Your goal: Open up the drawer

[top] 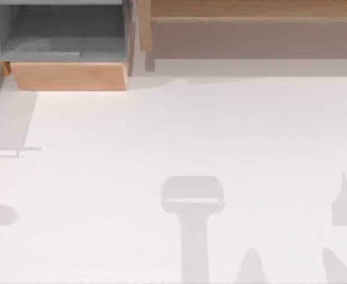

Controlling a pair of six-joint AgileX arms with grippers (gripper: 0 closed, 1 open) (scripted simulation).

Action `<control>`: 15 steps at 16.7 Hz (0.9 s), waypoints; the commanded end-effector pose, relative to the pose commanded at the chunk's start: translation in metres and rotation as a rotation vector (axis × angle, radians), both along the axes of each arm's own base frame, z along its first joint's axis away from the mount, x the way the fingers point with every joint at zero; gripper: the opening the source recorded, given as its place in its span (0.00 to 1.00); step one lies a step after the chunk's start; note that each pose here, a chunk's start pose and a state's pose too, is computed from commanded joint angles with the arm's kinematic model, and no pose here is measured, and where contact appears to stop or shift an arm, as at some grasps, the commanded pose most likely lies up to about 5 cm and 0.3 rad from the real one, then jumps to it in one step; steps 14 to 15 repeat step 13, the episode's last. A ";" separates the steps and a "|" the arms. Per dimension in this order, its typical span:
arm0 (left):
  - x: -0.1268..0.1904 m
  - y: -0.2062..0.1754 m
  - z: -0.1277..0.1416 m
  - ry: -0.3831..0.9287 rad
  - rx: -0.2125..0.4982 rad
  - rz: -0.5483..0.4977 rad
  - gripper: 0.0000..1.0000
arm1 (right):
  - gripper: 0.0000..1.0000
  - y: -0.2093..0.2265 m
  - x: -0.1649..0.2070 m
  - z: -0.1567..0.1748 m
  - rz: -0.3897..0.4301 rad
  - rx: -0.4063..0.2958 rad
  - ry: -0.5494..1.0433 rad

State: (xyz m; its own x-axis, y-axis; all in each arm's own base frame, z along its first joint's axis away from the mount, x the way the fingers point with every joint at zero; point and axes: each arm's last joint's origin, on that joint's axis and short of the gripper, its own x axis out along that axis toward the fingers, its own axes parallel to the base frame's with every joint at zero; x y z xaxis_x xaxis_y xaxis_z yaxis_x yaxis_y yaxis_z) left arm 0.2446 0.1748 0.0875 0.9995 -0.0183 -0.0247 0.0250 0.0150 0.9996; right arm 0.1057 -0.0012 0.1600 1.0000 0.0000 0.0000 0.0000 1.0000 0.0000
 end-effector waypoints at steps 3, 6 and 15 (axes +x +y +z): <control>0.000 0.000 0.000 0.000 0.000 0.000 0.68 | 1.00 0.000 0.000 0.000 0.000 0.000 0.000; 0.000 0.000 0.000 0.000 0.000 0.000 0.90 | 1.00 0.000 0.000 0.000 0.000 0.000 0.000; 0.000 0.000 0.000 0.000 0.000 0.000 1.00 | 1.00 0.000 0.000 0.000 0.000 0.000 0.000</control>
